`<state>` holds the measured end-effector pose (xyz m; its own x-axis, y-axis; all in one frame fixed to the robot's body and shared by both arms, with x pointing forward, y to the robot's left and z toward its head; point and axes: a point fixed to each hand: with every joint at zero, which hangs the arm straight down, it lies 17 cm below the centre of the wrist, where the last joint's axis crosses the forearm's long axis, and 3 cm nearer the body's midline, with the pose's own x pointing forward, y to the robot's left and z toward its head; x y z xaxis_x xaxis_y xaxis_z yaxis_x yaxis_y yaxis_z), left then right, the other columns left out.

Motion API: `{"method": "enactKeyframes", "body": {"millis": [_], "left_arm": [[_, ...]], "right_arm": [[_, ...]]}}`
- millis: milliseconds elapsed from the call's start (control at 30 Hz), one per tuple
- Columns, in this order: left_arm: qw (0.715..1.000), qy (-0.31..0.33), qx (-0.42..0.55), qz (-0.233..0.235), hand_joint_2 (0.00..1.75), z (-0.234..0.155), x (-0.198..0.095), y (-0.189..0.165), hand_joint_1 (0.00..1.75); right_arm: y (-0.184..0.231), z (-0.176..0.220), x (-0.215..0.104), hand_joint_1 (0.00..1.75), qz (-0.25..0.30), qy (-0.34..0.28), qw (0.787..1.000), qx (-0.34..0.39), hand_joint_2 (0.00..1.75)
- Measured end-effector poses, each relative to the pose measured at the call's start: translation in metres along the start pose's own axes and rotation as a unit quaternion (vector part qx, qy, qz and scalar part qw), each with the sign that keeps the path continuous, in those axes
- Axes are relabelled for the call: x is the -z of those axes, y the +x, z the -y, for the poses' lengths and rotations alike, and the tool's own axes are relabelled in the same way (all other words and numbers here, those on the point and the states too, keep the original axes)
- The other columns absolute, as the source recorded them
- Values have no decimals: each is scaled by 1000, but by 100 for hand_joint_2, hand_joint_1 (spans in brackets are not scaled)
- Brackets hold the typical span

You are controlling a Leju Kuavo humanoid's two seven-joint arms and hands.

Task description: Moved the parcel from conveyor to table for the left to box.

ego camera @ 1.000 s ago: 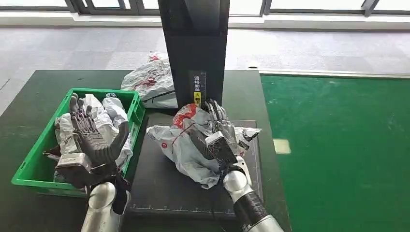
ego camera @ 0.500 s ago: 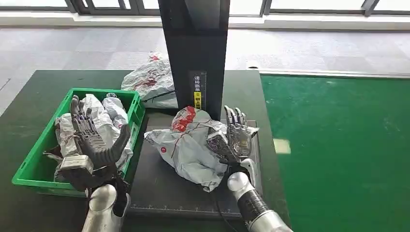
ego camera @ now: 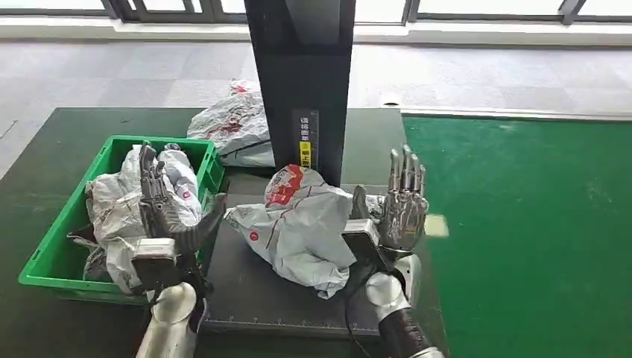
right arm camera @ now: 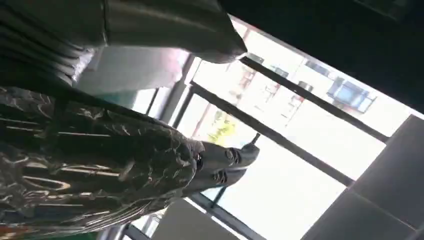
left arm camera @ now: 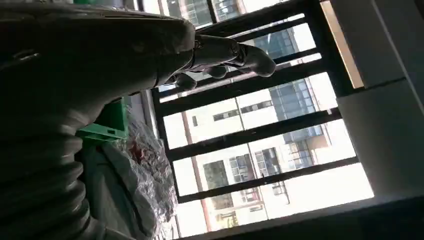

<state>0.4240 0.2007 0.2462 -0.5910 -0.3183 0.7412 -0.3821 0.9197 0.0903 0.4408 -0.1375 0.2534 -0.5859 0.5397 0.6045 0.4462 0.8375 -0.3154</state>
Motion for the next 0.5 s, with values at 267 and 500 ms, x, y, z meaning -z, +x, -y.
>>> {"method": "enactKeyframes", "body": {"millis": [267,500], "left_arm": [[984,-167,55,15,175,94,-29,-3,0],[922,-343,174,-41,175,164,-90,-61,0]], "right_arm": [[44,129,40,0,74,-159,984,-42,0],[58,207,40,0,91,-246,963,-69,0]]}}
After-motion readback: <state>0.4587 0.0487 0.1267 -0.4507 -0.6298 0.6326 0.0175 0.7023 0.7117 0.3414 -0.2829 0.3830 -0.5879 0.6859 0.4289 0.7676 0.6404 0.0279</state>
